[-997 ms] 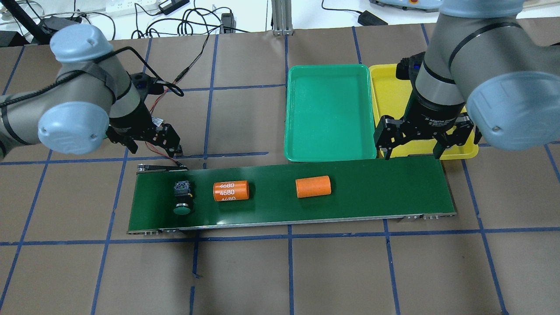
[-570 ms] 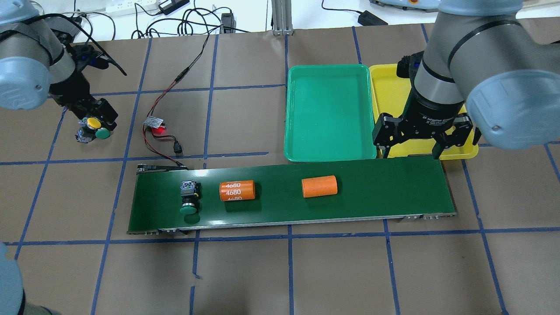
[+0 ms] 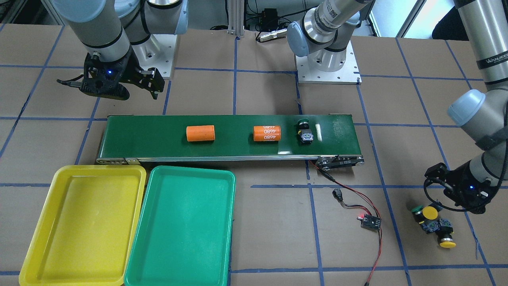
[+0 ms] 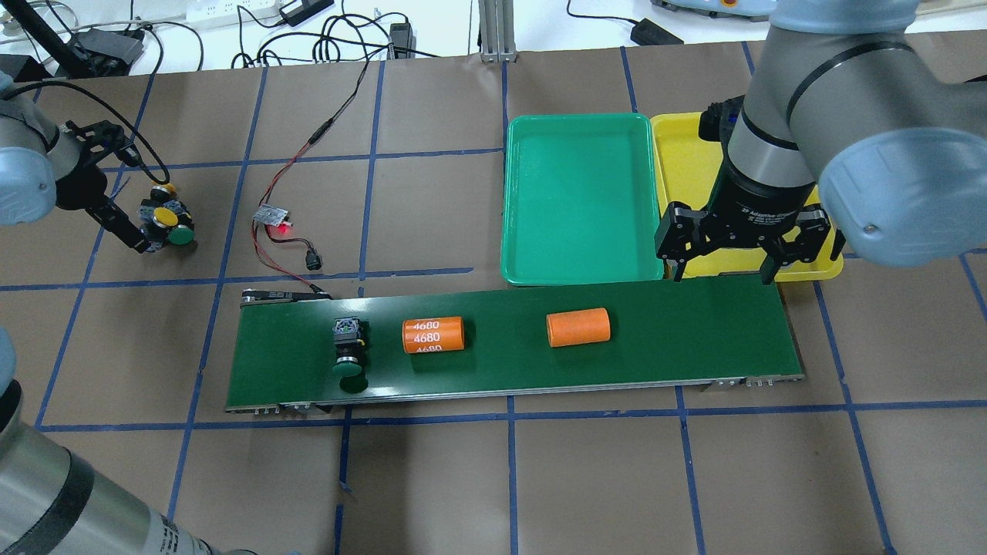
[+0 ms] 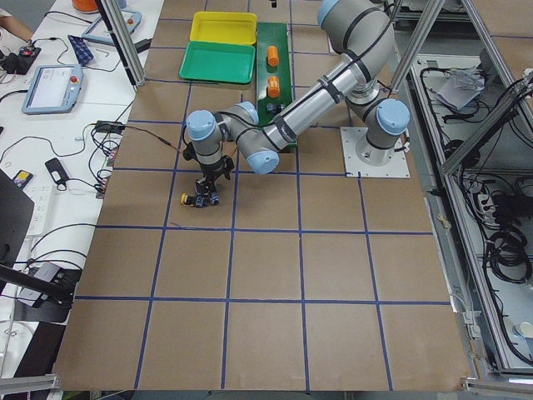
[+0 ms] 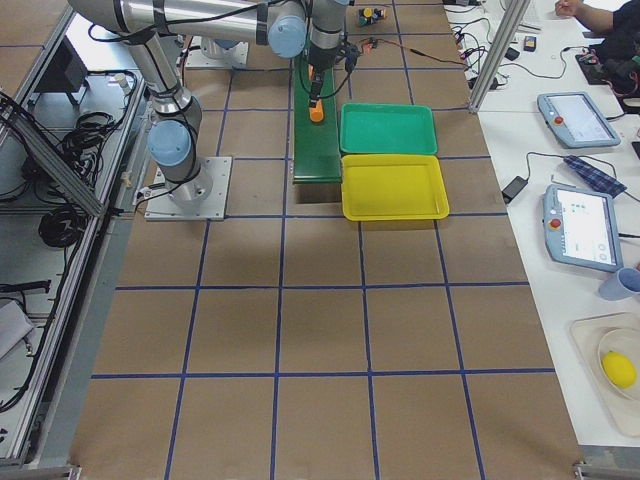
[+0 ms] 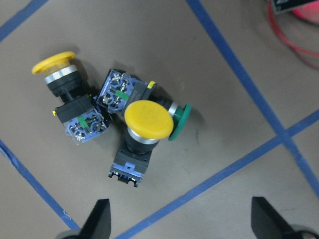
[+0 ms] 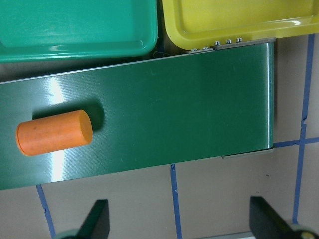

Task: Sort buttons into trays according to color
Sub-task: 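Grasp a yellow-capped push button from the pile with the left gripper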

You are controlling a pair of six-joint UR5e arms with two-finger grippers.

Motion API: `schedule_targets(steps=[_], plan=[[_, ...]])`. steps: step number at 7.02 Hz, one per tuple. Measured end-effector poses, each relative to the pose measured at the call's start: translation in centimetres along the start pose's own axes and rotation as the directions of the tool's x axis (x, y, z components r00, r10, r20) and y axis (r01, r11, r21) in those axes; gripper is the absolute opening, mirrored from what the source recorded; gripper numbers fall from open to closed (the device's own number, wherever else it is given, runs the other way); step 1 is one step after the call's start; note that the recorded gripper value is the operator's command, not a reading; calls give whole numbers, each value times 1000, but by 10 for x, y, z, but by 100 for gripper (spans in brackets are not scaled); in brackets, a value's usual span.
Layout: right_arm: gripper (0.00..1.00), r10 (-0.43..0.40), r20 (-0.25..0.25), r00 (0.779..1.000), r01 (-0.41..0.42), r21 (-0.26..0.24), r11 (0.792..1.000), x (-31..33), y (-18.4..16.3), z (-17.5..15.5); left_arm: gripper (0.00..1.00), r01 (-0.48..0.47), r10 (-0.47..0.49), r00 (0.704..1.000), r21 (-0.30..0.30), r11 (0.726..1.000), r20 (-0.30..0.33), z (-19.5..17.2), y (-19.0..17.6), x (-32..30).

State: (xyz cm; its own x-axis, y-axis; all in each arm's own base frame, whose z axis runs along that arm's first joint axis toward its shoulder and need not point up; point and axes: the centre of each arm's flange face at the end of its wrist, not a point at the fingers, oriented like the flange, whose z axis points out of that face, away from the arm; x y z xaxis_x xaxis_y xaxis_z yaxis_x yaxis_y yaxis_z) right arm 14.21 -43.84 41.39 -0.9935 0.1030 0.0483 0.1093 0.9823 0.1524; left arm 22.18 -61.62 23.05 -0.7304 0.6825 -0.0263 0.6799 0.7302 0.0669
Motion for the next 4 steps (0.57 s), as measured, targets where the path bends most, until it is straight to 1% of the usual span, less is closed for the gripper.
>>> schedule_targets(steps=[1, 2, 3, 4], plan=[[100, 0, 1, 1000, 0, -2, 1000, 0, 0, 1, 96, -62, 62, 998, 7, 998, 13, 14, 4, -9], [100, 0, 1, 1000, 0, -4, 1000, 0, 0, 2, 77, -90, 90, 996, 23, 996, 7, 25, 8, -14], [100, -1, 1, 1000, 1, -3, 1000, -1, 0, 2, 40, -102, 102, 995, 48, 994, -6, 33, 8, -14], [100, -1, 2, 1000, 1, 1, 1000, -1, -1, 2, 16, -109, 110, 994, 60, 992, -18, 37, 7, -10]])
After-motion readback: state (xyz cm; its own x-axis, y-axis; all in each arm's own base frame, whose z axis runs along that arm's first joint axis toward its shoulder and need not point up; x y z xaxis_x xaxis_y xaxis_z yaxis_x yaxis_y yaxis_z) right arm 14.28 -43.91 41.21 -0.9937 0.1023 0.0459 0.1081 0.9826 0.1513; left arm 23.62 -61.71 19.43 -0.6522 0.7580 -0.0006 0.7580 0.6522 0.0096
